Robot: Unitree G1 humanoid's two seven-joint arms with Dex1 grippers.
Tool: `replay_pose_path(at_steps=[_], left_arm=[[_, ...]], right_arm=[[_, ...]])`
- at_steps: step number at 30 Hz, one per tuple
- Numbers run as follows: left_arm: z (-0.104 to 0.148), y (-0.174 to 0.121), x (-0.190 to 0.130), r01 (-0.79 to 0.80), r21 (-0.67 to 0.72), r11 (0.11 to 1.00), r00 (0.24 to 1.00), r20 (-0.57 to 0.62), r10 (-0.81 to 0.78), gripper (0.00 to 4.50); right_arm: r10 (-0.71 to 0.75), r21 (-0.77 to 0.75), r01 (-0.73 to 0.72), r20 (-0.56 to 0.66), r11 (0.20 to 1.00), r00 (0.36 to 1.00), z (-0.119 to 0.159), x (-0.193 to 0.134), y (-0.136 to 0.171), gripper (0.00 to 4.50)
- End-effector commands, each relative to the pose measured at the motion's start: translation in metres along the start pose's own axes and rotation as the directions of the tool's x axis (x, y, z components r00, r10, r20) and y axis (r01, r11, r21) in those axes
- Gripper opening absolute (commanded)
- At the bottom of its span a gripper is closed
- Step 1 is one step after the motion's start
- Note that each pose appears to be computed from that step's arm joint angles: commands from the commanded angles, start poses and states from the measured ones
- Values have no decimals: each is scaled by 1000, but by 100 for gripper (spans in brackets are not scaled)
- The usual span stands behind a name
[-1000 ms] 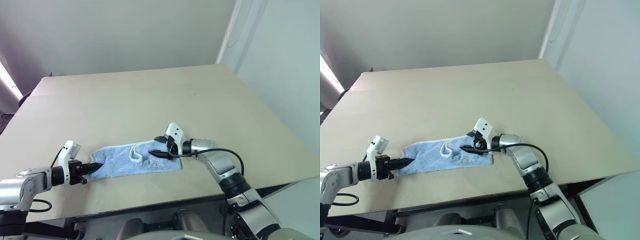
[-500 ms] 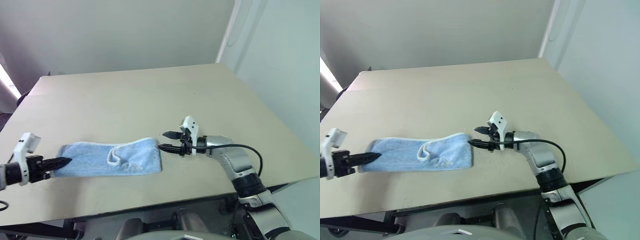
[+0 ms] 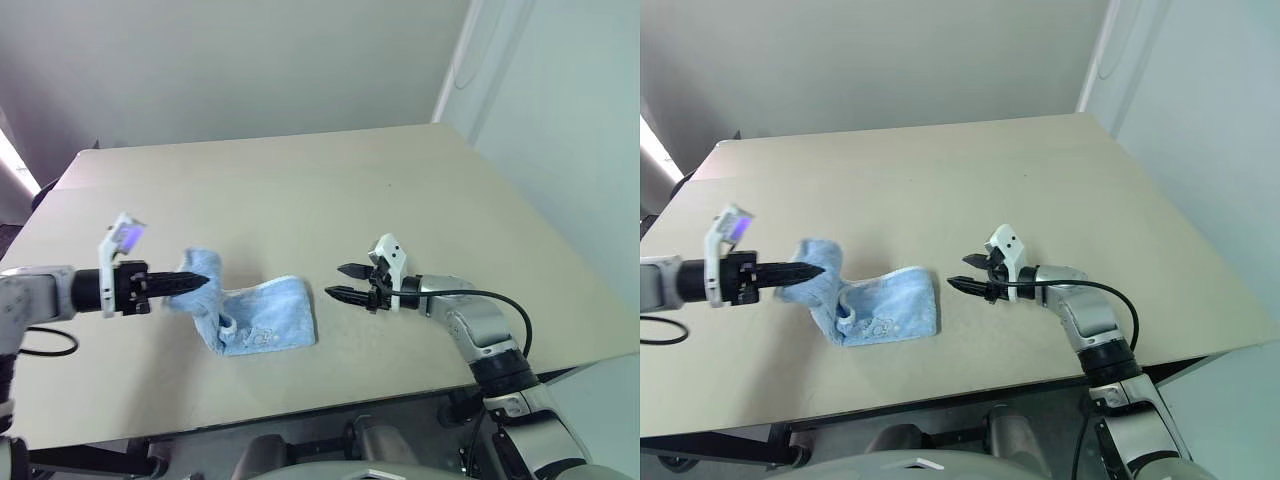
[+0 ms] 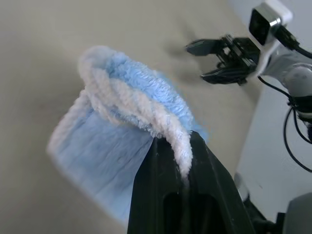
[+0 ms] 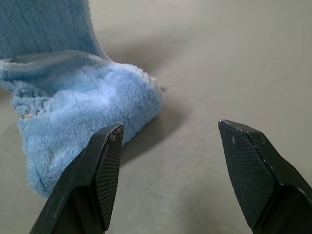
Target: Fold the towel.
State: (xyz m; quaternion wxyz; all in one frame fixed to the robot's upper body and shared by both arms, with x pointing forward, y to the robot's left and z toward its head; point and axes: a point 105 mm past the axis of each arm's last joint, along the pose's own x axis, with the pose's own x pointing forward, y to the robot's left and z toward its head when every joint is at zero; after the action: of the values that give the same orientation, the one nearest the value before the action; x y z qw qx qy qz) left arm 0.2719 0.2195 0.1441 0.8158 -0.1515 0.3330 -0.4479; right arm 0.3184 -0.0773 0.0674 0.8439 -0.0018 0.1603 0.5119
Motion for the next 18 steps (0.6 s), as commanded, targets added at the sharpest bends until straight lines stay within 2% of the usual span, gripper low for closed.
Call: replay_pose_path(at_steps=[1, 7, 14, 16, 18], left_arm=[[8, -9, 18, 83, 0, 997, 996, -32, -83, 2], [0, -20, 56, 195, 7, 981, 972, -135, -192, 2], [-12, -14, 79, 191, -22, 981, 968, -163, -192, 2], [-15, -19, 81, 232, -35, 972, 960, -156, -235, 2], [-17, -24, 83, 264, -27, 964, 952, -156, -265, 52]], right_arm=[[-29, -24, 30, 46, 999, 999, 14, -6, -2, 328], [-89, 5, 89, 48, 996, 995, 7, -13, -6, 328], [-160, 25, 158, 49, 987, 986, 1, -19, -10, 328], [-178, 31, 177, 45, 984, 983, -1, -20, -12, 328], [-191, 35, 190, 37, 981, 981, -4, -22, -14, 328]])
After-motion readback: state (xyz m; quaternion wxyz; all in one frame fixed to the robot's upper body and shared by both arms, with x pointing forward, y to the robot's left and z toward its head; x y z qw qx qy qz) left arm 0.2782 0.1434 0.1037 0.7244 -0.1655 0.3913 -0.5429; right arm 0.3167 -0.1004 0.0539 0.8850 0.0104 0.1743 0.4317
